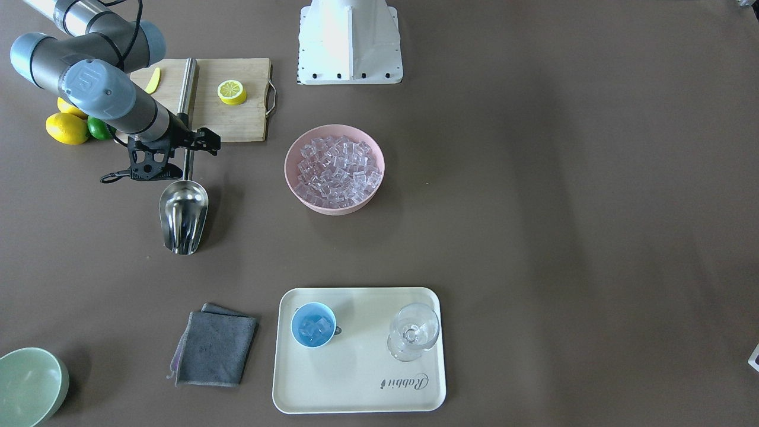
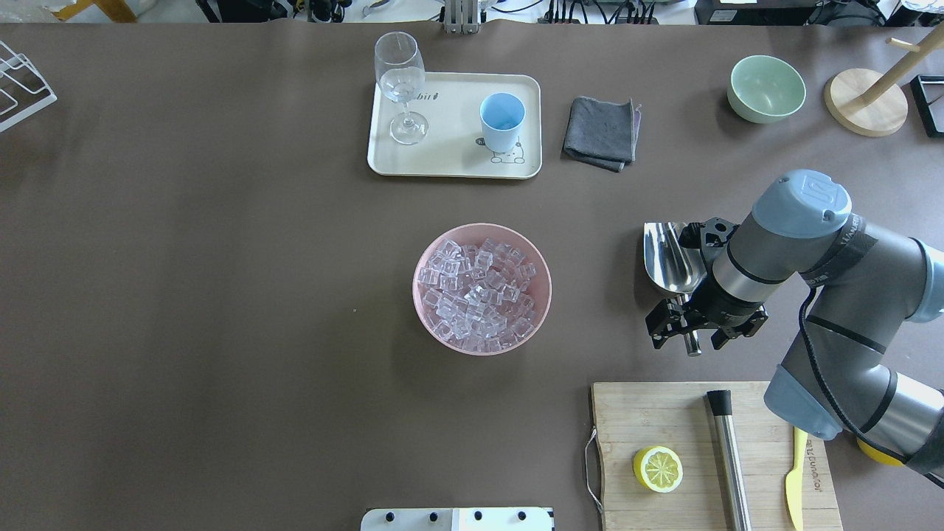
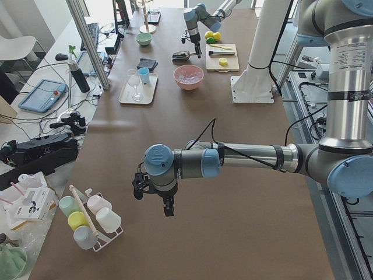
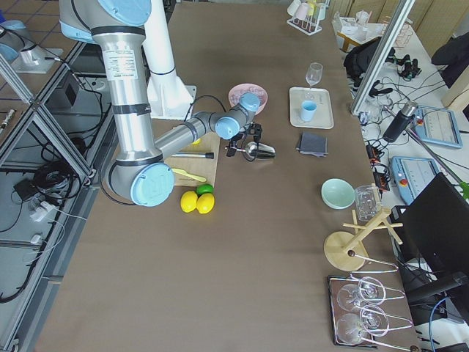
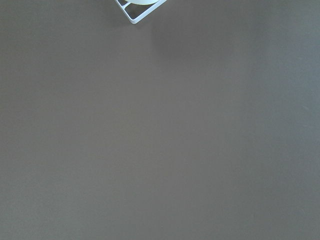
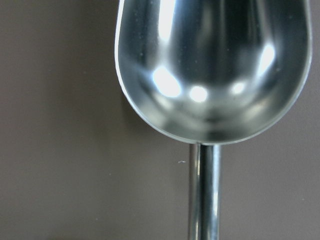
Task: Put ice in cup with scoop
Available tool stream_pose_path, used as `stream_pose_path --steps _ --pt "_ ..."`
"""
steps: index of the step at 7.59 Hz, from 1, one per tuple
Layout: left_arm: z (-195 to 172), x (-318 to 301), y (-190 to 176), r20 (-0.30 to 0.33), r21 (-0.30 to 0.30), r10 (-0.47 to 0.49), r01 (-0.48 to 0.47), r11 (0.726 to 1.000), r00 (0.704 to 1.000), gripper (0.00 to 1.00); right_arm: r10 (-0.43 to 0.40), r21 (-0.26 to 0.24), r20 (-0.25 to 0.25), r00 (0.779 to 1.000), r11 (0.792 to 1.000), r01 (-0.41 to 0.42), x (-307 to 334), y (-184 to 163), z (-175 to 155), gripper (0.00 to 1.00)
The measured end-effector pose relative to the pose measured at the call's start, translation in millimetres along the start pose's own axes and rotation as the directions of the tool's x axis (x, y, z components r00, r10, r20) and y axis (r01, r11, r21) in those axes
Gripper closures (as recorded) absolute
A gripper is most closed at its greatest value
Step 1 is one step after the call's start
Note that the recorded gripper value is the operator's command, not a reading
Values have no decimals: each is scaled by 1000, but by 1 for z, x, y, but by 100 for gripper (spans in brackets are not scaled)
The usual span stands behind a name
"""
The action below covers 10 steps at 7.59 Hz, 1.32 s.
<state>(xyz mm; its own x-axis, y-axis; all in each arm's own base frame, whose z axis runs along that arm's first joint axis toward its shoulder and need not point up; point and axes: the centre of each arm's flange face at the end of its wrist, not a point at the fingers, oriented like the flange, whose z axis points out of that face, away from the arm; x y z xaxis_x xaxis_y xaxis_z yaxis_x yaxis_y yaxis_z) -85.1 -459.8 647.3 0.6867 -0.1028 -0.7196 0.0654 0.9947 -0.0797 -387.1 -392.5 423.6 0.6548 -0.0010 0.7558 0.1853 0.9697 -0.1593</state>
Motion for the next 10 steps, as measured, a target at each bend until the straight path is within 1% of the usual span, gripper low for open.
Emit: stream_pose_path --steps 1,3,5,6,7,9,10 --pt "0 0 0 1 0 22 -22 1000 1000 2 -12 22 12 1000 1000 12 1 0 -14 0" --pt "0 -5 3 1 0 101 -101 995 995 2 -51 82 25 998 995 49 20 -3 -50 1" --pt "3 -9 5 0 -6 112 -112 994 994 2 -82 139 4 997 987 81 66 -13 -82 0" --pt "2 -10 5 -1 -5 112 -112 994 994 2 -96 153 -27 995 983 99 98 -19 -97 0" --pt "3 -12 7 -3 -5 109 -109 994 994 2 -114 155 -66 991 980 123 137 -22 -112 0" --pt "2 -20 14 -6 -1 96 -96 995 995 2 -151 162 -135 979 972 172 231 -16 -141 0" --pt "-1 -25 18 -8 6 87 -87 996 996 2 -158 173 -162 974 967 185 280 -9 -155 0"
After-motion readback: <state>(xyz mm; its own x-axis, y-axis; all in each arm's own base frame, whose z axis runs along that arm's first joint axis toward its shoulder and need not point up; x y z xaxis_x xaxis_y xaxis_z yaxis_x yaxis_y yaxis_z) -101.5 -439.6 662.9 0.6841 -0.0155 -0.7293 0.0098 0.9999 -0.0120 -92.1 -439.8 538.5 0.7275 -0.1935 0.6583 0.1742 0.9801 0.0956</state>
